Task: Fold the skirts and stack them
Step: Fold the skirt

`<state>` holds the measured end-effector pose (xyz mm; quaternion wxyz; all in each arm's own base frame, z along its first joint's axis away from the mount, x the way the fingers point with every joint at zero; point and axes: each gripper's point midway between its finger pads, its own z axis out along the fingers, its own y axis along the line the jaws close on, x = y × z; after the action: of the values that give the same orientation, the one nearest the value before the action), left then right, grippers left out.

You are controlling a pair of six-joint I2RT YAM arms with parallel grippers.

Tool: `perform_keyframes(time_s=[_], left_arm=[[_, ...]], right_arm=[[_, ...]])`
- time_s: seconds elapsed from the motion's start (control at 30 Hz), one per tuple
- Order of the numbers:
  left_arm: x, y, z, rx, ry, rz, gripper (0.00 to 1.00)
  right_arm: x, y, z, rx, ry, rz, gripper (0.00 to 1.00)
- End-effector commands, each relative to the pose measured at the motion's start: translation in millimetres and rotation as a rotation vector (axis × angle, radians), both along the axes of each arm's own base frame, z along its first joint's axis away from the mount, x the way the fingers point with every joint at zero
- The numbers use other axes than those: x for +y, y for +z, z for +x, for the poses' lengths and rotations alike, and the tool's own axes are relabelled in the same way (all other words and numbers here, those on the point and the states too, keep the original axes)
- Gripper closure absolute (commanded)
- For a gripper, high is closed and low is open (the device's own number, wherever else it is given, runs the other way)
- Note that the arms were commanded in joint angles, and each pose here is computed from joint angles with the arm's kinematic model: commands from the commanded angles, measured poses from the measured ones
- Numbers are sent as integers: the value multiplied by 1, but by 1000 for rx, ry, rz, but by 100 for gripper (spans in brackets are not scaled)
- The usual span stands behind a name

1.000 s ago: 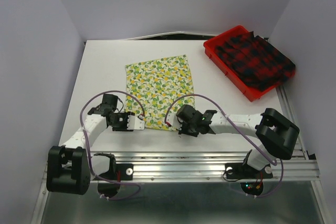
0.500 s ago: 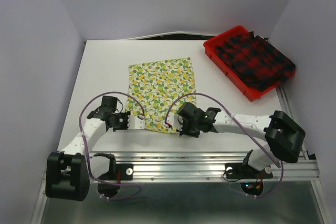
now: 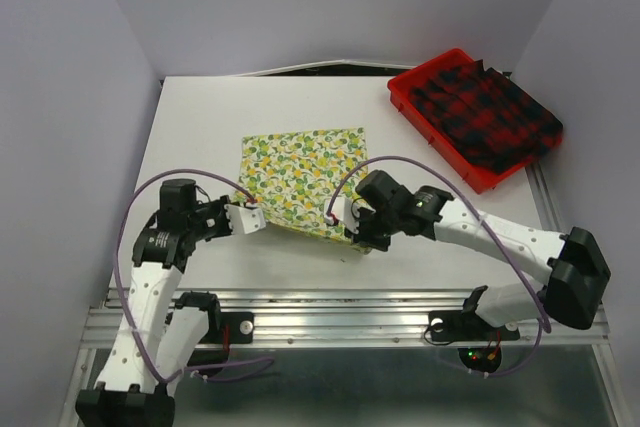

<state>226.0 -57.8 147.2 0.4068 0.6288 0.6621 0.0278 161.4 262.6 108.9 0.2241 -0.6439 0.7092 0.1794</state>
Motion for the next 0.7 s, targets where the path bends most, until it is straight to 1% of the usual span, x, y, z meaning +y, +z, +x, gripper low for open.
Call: perform_keyframes(time_s=[0.0, 0.07, 0.13, 0.2, 0.23, 0.3, 0.33, 0.4, 0.43, 0.53, 0.57, 0.6, 0.63, 0.67], left_arm=[[2, 28, -14, -33, 71, -78, 100], [4, 39, -15, -83, 105, -102, 100], [1, 52, -17, -103, 133, -153, 100], [0, 67, -18, -140, 158, -200, 100], [-1, 79, -18, -162, 191, -242, 100], [-2, 91, -18, -195, 213, -286, 100], [-1, 96, -17, -207, 236, -311, 100], [1, 95, -12, -204, 264, -324, 100], [4, 91, -4, -198, 292, -323, 100], [6, 83, 12, -162, 340, -344, 100], [5, 81, 16, -151, 350, -353, 100], [5, 79, 20, -134, 366, -368, 100], [5, 78, 26, -136, 377, -374, 100], [6, 70, 32, -108, 392, -371, 100]], right_arm=[[6, 47, -7, 40, 35, 128, 99], [5, 53, -15, 90, 50, 157, 99], [8, 61, -25, 137, 80, 183, 99], [10, 66, -26, 154, 72, 202, 99], [15, 78, -26, 157, 83, 233, 99], [18, 91, -11, 143, 48, 265, 99], [24, 107, -2, 98, 47, 290, 99], [26, 113, 19, 26, 28, 274, 99], [26, 121, 35, -49, 0, 266, 99], [28, 121, 68, -157, -24, 212, 99], [26, 115, 75, -163, -32, 191, 99], [27, 120, 85, -186, -41, 197, 99], [24, 112, 102, -189, -60, 172, 99], [23, 111, 111, -194, -72, 166, 99]])
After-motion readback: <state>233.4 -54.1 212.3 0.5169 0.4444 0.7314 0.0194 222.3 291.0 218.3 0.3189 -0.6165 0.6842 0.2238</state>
